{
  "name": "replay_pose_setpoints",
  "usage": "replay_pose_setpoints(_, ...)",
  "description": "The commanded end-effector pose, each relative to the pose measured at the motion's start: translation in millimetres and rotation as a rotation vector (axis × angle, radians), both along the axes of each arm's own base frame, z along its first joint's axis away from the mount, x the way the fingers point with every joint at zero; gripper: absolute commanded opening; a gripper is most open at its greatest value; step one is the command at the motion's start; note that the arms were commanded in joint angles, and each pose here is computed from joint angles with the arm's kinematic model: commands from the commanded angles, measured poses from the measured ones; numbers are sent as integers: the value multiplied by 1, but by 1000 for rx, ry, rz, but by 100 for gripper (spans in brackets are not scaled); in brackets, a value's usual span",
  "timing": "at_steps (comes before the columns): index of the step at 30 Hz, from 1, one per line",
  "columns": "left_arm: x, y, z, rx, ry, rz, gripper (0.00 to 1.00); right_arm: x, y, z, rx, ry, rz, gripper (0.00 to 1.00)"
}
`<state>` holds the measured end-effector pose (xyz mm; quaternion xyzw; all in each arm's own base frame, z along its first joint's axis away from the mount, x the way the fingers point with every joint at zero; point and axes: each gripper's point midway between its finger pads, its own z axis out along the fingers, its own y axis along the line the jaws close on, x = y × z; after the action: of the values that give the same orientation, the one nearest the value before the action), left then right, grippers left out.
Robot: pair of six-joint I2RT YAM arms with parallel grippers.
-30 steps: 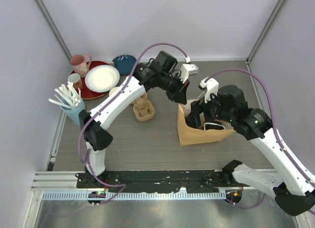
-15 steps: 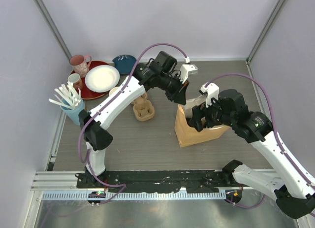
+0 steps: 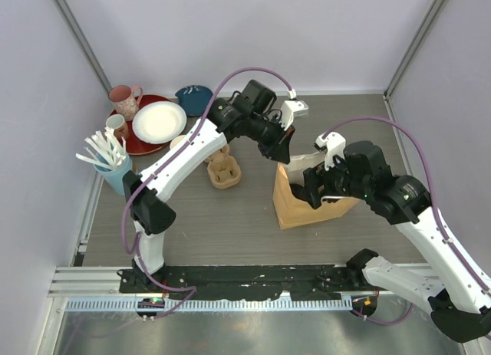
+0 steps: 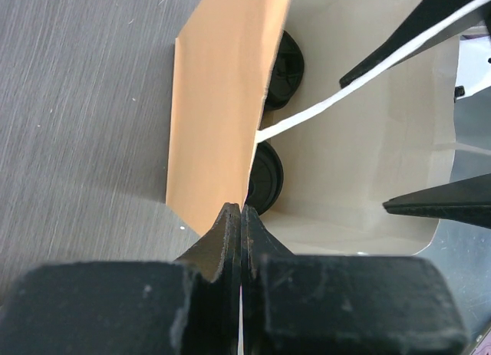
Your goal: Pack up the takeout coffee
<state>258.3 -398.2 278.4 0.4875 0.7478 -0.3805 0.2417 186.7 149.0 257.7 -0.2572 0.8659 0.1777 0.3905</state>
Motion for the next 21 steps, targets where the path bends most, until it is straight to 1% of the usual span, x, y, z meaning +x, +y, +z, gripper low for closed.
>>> replay_pose_setpoints(1,0,0,21,-37,-59,-13,0,-2,-2,44,65,-115,7,86)
replay_pose_setpoints(9,0,0,21,-38,-61,-16,0,3,-2,55,63,-140,2,86)
replay_pose_setpoints(13,-1,0,21,-41,-57,-19,0,7,1,59,78,-155,1,88)
replay_pose_setpoints(17,-3,-1,19,-40,-34,-17,0,8,0,35,41,-100,-13,88)
replay_pose_setpoints(21,-5,-1,14,-40,-2,0,0,4,0,14,42,-64,-16,88)
